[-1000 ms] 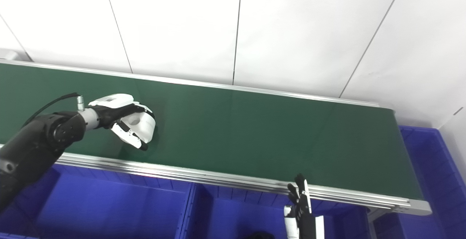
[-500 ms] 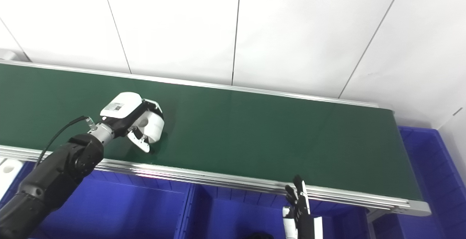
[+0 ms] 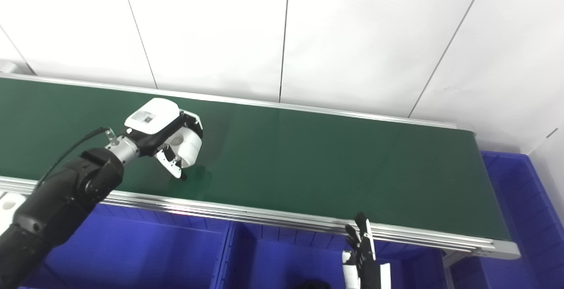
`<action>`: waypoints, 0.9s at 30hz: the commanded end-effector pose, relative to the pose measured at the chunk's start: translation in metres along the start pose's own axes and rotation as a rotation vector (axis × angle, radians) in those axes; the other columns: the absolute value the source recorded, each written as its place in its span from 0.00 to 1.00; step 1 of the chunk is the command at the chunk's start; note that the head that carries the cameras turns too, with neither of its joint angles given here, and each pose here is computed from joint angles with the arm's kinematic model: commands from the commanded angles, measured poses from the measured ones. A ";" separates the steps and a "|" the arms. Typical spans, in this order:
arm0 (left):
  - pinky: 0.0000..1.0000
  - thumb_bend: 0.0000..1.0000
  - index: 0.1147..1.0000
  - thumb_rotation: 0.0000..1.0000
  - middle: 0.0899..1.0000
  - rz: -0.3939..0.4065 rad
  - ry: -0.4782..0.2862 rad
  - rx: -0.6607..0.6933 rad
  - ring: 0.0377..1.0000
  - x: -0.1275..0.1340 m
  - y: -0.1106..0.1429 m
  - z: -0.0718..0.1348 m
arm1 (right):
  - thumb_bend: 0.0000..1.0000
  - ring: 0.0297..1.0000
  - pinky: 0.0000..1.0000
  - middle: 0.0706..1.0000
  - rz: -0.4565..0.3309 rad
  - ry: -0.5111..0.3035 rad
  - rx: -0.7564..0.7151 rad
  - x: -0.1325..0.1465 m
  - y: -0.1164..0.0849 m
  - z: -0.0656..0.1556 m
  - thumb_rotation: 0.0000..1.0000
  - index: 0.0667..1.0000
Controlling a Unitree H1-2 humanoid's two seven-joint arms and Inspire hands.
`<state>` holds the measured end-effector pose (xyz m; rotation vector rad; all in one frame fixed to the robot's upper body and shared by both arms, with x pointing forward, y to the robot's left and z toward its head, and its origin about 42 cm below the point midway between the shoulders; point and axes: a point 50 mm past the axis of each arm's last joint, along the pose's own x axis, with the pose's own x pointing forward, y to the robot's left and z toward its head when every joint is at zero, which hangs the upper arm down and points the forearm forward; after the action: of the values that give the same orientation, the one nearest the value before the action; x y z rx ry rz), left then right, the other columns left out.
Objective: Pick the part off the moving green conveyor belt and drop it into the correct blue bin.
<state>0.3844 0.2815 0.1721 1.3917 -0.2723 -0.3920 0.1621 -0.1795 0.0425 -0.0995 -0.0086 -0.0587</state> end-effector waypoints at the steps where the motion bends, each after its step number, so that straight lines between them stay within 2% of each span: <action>1: 0.26 0.52 0.45 0.00 0.37 0.046 -0.016 0.033 0.32 -0.008 0.038 -0.002 | 0.66 0.88 0.85 0.95 -0.003 -0.042 0.003 0.003 0.003 0.013 1.00 0.96; 5: 0.28 0.52 0.45 0.00 0.39 0.000 -0.049 0.051 0.35 -0.033 0.057 0.007 | 0.66 0.88 0.84 0.95 -0.007 -0.043 0.007 0.004 0.004 0.019 1.00 0.96; 8: 0.34 0.52 0.44 0.00 0.42 -0.021 -0.058 0.040 0.39 -0.055 0.054 0.005 | 0.67 0.87 0.83 0.94 -0.010 -0.043 0.005 0.004 0.004 0.022 1.00 0.95; 11: 0.35 0.52 0.43 0.00 0.42 -0.047 -0.023 -0.004 0.41 -0.093 0.037 -0.001 | 0.66 0.87 0.82 0.94 -0.014 -0.047 0.007 0.004 0.006 0.026 1.00 0.95; 13: 0.32 0.52 0.44 0.00 0.41 -0.045 0.010 -0.032 0.38 -0.117 0.027 -0.004 | 0.65 0.87 0.82 0.94 -0.014 -0.048 0.005 0.005 0.007 0.028 1.00 0.95; 15: 0.34 0.52 0.44 0.00 0.40 -0.045 0.044 -0.058 0.39 -0.138 0.015 -0.009 | 0.64 0.87 0.82 0.94 -0.015 -0.046 0.004 0.005 0.008 0.030 1.00 0.95; 16: 0.36 0.52 0.43 0.00 0.42 -0.047 0.058 -0.067 0.41 -0.146 0.011 -0.011 | 0.63 0.86 0.81 0.94 -0.015 -0.044 0.004 0.005 0.009 0.031 1.00 0.94; 19: 0.42 0.52 0.41 0.00 0.45 -0.095 0.123 -0.085 0.46 -0.172 -0.011 -0.023 | 0.64 0.86 0.81 0.94 -0.010 -0.041 0.013 0.008 0.012 0.035 1.00 0.95; 21: 0.43 0.52 0.41 0.00 0.45 -0.125 0.139 -0.086 0.47 -0.183 -0.025 -0.029 | 0.64 0.86 0.82 0.94 -0.002 -0.044 0.011 0.010 0.013 0.036 1.00 0.95; 23: 0.38 0.52 0.42 0.00 0.44 -0.148 0.146 -0.083 0.42 -0.191 -0.037 -0.035 | 0.64 0.86 0.82 0.94 0.005 -0.045 0.007 0.012 0.015 0.037 1.00 0.95; 27: 0.36 0.52 0.45 0.00 0.41 -0.170 0.141 -0.065 0.38 -0.196 -0.052 -0.040 | 0.65 0.86 0.81 0.95 0.005 -0.041 0.007 0.015 0.016 0.039 1.00 0.95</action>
<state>0.2100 0.3871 0.1080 1.3364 0.0592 -0.4646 0.1715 -0.1643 0.0685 -0.1019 -0.0078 -0.0505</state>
